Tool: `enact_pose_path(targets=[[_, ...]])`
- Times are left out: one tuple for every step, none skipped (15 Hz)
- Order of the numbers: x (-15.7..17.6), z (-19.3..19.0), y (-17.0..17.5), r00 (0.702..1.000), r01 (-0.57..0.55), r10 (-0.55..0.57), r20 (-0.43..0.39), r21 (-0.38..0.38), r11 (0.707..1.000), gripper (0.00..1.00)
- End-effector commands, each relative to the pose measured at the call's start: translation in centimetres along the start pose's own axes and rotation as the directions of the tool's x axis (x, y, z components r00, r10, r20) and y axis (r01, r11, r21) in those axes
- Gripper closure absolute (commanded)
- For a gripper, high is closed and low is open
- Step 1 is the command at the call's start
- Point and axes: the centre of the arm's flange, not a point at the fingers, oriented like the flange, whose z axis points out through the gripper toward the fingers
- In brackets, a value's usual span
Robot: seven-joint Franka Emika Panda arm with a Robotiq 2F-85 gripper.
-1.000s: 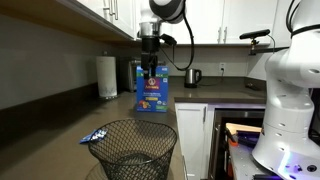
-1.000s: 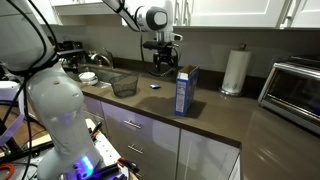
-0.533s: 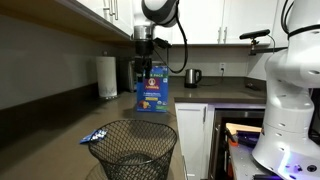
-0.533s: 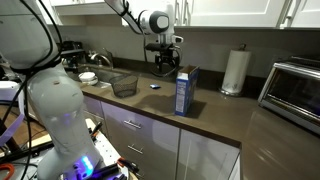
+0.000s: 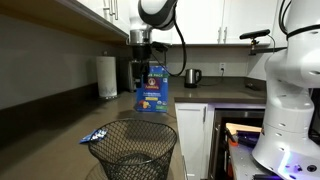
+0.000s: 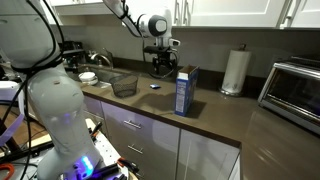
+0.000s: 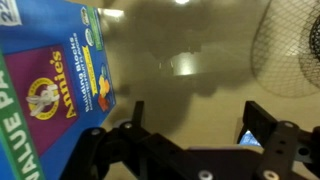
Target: Get the blue item on the table and place it in the blue box
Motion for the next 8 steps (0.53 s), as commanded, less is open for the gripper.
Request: enact_pose_path(targets=[[2.0, 2.2, -2.8, 0.998, 0.066, -0.066, 0.022, 0.001, 0.998, 0.00], [2.3, 2.7, -3.7, 0.996, 0.085, -0.085, 0.028, 0.004, 0.996, 0.00], [2.9, 3.5, -4.5, 0.994, 0.101, -0.101, 0.030, 0.003, 0.995, 0.00], [3.3, 4.0, -5.2, 0.993, 0.116, -0.116, 0.030, 0.005, 0.993, 0.00], [4.1, 4.8, -5.8, 0.991, 0.131, -0.131, 0.023, 0.008, 0.991, 0.00], [4.7, 5.4, -6.4, 0.989, 0.144, -0.144, 0.016, 0.015, 0.990, 0.00], [5.4, 6.1, -6.8, 0.987, 0.160, -0.160, 0.007, 0.025, 0.987, 0.00], [6.1, 6.6, -7.2, 0.986, 0.166, -0.166, -0.005, 0.027, 0.986, 0.00]])
